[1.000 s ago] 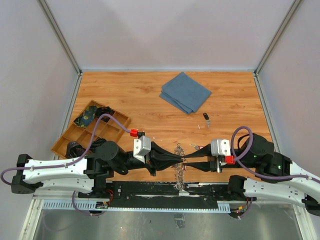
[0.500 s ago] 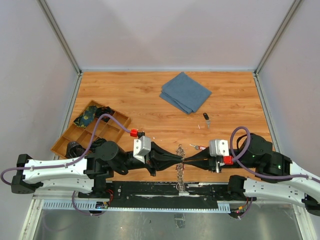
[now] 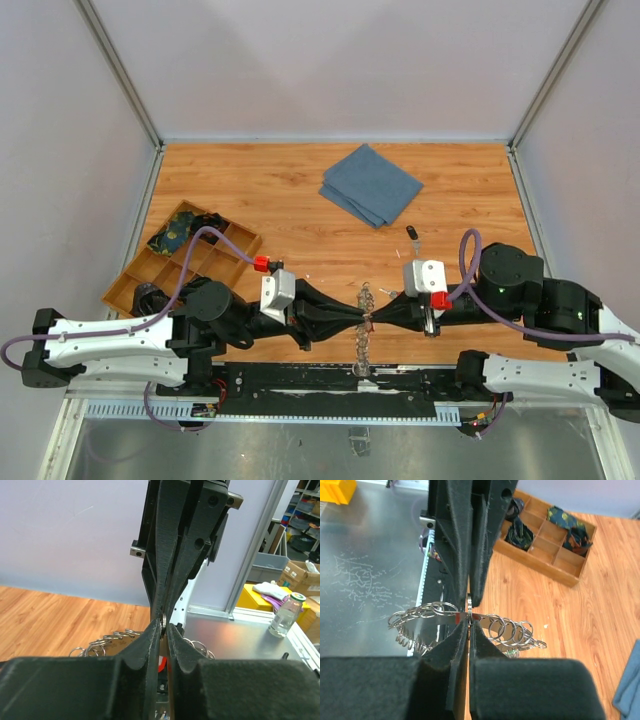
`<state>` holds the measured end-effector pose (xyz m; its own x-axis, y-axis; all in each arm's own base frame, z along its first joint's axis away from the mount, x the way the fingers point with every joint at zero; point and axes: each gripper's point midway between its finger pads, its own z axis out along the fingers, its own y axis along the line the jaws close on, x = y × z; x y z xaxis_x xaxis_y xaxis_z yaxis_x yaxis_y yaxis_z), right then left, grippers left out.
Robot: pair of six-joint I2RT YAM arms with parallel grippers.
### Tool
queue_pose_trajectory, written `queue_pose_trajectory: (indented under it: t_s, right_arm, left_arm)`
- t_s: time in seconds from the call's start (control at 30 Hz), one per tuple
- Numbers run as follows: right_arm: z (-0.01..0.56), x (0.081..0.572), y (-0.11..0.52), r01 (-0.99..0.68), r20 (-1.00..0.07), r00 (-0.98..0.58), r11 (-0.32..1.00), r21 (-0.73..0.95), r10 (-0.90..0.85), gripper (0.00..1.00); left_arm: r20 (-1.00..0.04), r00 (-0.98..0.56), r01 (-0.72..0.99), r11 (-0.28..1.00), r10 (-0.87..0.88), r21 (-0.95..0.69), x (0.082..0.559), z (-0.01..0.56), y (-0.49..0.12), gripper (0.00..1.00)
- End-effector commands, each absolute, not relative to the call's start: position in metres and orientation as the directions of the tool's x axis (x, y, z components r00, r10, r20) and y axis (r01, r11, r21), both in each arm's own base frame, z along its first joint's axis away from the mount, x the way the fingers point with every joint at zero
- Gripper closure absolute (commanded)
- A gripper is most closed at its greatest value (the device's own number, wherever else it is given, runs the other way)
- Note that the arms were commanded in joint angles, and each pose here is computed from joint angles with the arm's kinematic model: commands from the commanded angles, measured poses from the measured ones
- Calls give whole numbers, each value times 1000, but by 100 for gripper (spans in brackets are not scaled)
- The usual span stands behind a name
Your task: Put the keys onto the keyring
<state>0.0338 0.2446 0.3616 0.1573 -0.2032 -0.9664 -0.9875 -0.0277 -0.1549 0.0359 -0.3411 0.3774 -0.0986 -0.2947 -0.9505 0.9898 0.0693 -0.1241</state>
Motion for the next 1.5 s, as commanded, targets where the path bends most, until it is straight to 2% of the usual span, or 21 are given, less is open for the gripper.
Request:
queue_pose_trajectory:
  t_s: [0.0, 0.1, 0.3, 0.53, 0.7, 0.73, 0.77, 0.8, 0.87, 1.1, 1.47]
  right_arm:
    - [360, 41, 230, -990, -933, 130, 4, -139, -336, 100]
    - [346, 44, 222, -993, -879, 96, 10, -114, -466, 100]
    - [328, 56, 206, -991, -760, 50, 60, -116, -649, 100]
    - [312, 70, 194, -983, -628, -31, 136, -120, -777, 100]
    - [312, 75, 198, -981, -613, -34, 145, -132, -790, 100]
    - [313, 75, 199, -980, -615, -32, 145, -134, -788, 100]
    - [314, 75, 200, -980, -620, -31, 145, -135, -784, 100]
    - [315, 76, 203, -980, -628, -28, 144, -136, -778, 100]
    - [317, 75, 206, -981, -639, -24, 140, -131, -769, 100]
    - [322, 72, 214, -985, -670, -16, 125, -115, -743, 100]
    - [321, 66, 217, -990, -683, -13, 103, -92, -730, 100]
  left_arm:
    - [-928, -93, 990, 68, -361, -126, 35, 401, -332, 81]
    - [-931, -92, 988, 86, -354, -130, 38, 400, -330, 75]
    - [-948, -96, 974, 166, -304, -152, 51, 384, -328, 71]
    - [-970, -105, 964, 216, -220, -153, 59, 355, -334, 68]
    - [-975, -105, 961, 232, -194, -150, 62, 343, -340, 63]
    - [-975, -104, 961, 233, -194, -149, 62, 342, -341, 61]
    - [-976, -102, 961, 235, -193, -146, 63, 342, -342, 52]
    - [-977, -99, 961, 237, -191, -143, 63, 341, -343, 47]
    - [-977, -94, 961, 238, -189, -139, 64, 341, -345, 44]
    - [-984, -81, 963, 241, -156, -118, 65, 335, -357, 44]
    - [-989, -70, 965, 242, -130, -100, 67, 334, -370, 56]
